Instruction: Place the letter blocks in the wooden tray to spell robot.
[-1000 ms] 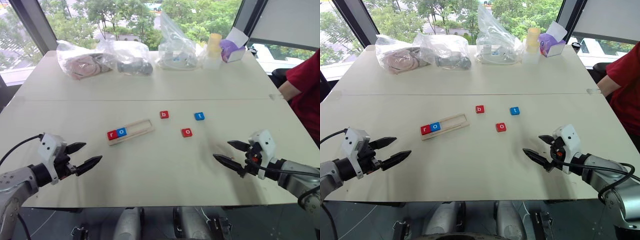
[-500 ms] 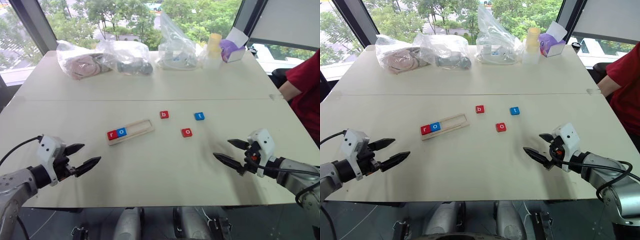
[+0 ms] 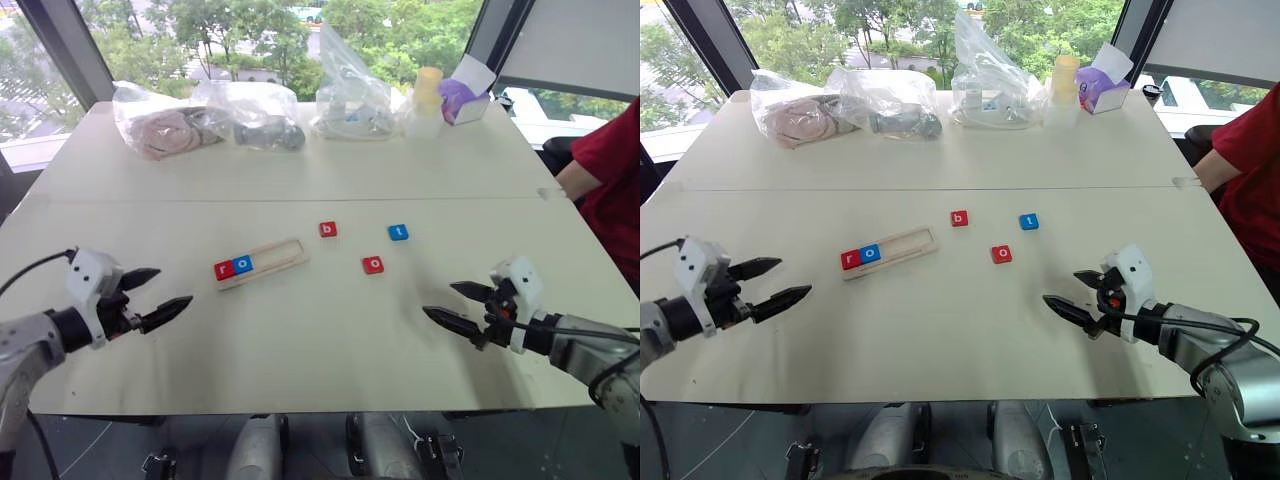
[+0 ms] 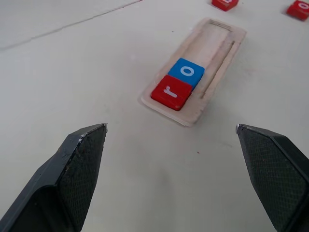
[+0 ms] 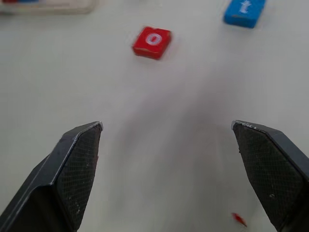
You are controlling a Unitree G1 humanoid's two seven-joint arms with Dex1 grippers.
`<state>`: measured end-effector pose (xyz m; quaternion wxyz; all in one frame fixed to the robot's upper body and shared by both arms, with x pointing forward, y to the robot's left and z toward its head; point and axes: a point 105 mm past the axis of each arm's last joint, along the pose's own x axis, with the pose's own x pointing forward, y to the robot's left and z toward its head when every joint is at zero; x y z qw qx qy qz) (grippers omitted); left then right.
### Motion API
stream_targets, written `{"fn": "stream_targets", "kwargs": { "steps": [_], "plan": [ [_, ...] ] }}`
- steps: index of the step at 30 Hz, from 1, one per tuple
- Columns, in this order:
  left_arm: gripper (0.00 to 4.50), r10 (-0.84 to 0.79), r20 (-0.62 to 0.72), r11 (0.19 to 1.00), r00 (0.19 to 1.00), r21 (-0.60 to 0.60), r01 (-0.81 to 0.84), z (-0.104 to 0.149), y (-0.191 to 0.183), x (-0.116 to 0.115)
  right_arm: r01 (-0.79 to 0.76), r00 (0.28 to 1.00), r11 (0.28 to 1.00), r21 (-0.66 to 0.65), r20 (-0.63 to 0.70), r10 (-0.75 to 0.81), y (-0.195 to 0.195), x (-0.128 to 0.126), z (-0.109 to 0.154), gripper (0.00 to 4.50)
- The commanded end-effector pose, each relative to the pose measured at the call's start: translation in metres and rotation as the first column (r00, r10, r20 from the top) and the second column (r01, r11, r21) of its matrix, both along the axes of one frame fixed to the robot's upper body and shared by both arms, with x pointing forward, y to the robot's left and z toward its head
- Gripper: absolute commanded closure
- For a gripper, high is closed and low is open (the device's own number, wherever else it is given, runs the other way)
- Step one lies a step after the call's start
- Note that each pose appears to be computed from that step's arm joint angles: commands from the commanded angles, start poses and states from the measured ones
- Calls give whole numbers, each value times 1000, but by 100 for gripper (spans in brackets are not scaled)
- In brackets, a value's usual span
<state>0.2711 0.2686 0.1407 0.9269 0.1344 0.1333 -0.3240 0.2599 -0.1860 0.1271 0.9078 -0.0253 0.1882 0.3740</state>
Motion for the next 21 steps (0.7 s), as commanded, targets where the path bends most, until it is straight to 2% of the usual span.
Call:
{"fn": "stream_targets", "kwargs": {
  "steps": [1,5,8,13,21],
  "plan": [
    [0,-108,1,990,994,86,108,-3,-7,17,-146,988,989,16,62,144,44,-4,16,5],
    [0,-220,-51,960,974,165,226,-14,-17,38,-215,968,976,-16,128,215,80,-1,24,5],
    [0,-249,-47,952,967,168,254,-14,-20,48,-230,959,972,-50,160,235,94,-1,26,5],
    [0,-281,-23,941,959,191,280,-17,-28,66,-249,953,968,-24,173,249,114,-7,22,5],
    [0,-366,-54,916,929,155,370,-31,-49,67,-217,960,976,-35,175,220,111,-5,17,5]
  ]
}}
